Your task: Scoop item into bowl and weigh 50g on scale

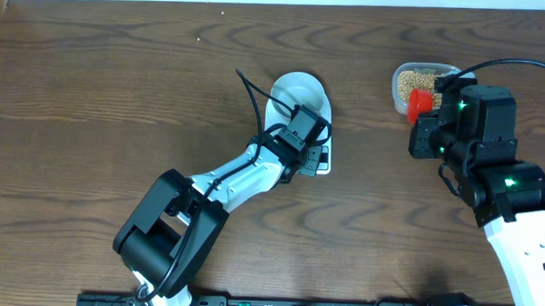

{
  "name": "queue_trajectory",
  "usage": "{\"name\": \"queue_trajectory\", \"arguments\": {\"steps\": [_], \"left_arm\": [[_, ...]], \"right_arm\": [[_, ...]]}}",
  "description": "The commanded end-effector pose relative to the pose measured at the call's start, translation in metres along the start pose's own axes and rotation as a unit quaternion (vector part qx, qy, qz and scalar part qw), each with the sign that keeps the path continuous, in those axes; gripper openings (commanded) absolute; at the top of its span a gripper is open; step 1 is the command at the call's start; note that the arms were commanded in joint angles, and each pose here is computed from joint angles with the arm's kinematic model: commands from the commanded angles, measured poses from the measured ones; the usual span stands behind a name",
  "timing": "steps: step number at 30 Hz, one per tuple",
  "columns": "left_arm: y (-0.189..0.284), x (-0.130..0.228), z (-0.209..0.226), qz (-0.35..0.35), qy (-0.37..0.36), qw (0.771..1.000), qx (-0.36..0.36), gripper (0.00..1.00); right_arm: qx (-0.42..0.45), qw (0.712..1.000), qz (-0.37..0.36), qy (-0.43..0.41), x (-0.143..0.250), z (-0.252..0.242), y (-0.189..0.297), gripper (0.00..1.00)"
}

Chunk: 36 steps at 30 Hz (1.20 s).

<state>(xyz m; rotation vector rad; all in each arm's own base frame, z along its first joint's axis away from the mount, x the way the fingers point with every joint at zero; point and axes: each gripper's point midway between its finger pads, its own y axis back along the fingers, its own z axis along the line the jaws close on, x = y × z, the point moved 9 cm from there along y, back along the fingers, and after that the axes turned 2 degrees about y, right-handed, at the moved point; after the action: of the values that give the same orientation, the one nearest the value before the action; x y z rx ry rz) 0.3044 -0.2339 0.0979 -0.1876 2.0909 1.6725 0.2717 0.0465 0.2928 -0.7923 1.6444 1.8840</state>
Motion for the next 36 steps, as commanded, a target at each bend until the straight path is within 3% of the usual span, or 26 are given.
{"name": "queue_trajectory", "arguments": {"steps": [1, 11, 20, 26, 36], "left_arm": [[-0.013, 0.007, 0.008, 0.016, 0.013, 0.999, -0.029, 0.08], [-0.022, 0.014, 0.012, 0.035, 0.014, 0.999, -0.037, 0.08], [-0.024, 0.012, 0.027, 0.052, 0.059, 0.997, -0.029, 0.07], [-0.012, 0.001, 0.023, 0.026, 0.048, 0.998, -0.016, 0.07], [0.05, -0.028, 0.012, -0.061, 0.036, 0.997, 0.022, 0.07]], "right_arm": [[-0.007, 1.0, -0.006, -0.006, -0.005, 0.0, 0.004, 0.01], [-0.008, 1.0, -0.004, -0.006, -0.004, 0.0, 0.004, 0.01], [-0.008, 1.0, -0.005, -0.006, -0.004, 0.0, 0.004, 0.01], [-0.008, 1.0, -0.004, -0.006, -0.004, 0.0, 0.004, 0.01], [-0.009, 1.0, -0.01, -0.006, -0.006, 0.0, 0.004, 0.01]]}}
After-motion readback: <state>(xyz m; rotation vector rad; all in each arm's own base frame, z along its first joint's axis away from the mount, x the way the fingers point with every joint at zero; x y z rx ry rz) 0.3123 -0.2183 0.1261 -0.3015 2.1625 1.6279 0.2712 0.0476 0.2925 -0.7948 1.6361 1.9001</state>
